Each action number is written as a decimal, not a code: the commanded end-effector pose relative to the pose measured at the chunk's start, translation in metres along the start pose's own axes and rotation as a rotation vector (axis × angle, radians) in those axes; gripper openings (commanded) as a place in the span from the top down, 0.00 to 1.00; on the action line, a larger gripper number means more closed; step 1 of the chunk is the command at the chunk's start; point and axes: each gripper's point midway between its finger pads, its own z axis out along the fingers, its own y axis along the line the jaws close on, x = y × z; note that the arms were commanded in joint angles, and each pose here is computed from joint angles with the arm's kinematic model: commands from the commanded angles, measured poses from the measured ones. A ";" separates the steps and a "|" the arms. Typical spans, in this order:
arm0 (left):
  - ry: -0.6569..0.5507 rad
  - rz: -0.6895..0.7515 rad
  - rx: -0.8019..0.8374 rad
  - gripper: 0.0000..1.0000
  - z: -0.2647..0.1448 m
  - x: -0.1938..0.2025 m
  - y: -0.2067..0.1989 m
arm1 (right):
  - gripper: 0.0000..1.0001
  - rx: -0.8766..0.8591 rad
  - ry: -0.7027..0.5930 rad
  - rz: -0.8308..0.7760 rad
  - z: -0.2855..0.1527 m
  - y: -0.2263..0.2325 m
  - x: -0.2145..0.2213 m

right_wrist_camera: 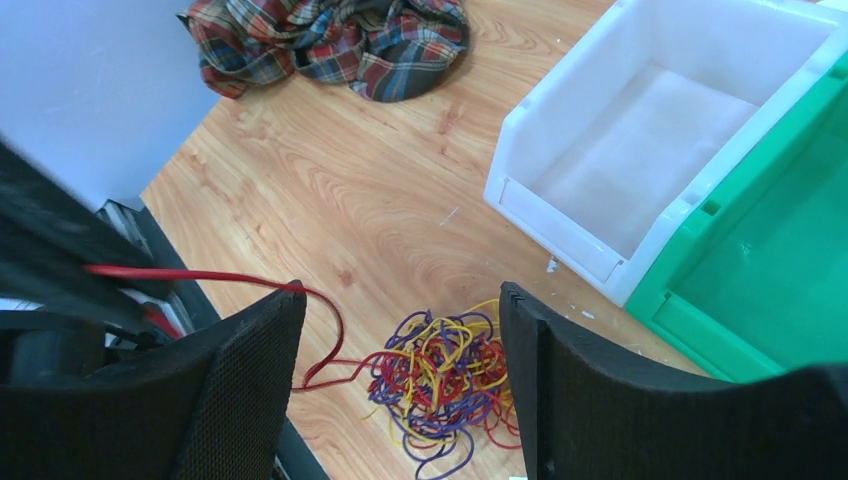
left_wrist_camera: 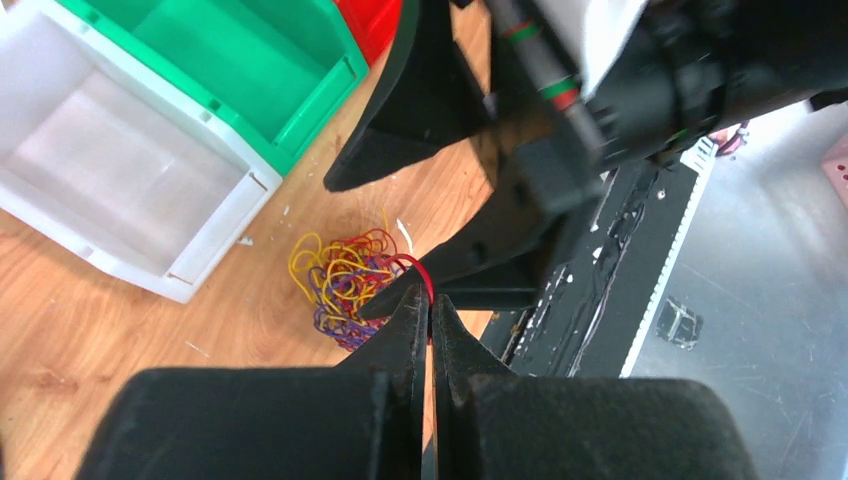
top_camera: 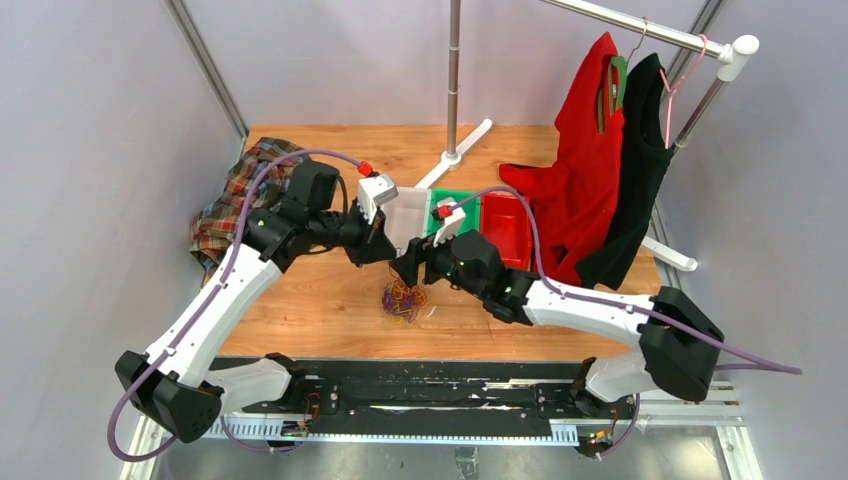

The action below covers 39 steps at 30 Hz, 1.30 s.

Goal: Untangle the cables

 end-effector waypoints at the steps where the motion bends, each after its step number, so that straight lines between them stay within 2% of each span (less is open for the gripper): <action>1: -0.074 0.028 0.027 0.99 -0.014 -0.028 -0.015 | 0.31 0.015 -0.023 0.010 0.015 0.005 -0.003; 5: -0.100 0.046 0.030 0.99 -0.027 -0.045 -0.023 | 0.32 0.058 -0.005 0.009 0.025 -0.006 0.013; 18: -0.284 0.159 -0.057 1.00 -0.088 -0.124 -0.046 | 0.38 0.159 0.091 0.009 0.036 -0.045 0.081; 25: -0.401 0.258 -0.181 1.00 -0.129 -0.170 -0.047 | 0.39 0.209 0.135 -0.003 0.024 -0.064 0.107; 32: -0.574 0.310 -0.327 1.00 -0.181 -0.230 -0.051 | 0.41 0.242 0.177 0.028 0.014 -0.078 0.136; 39: -0.645 0.358 -0.434 1.00 -0.207 -0.254 -0.045 | 0.42 0.259 0.181 0.039 0.000 -0.085 0.144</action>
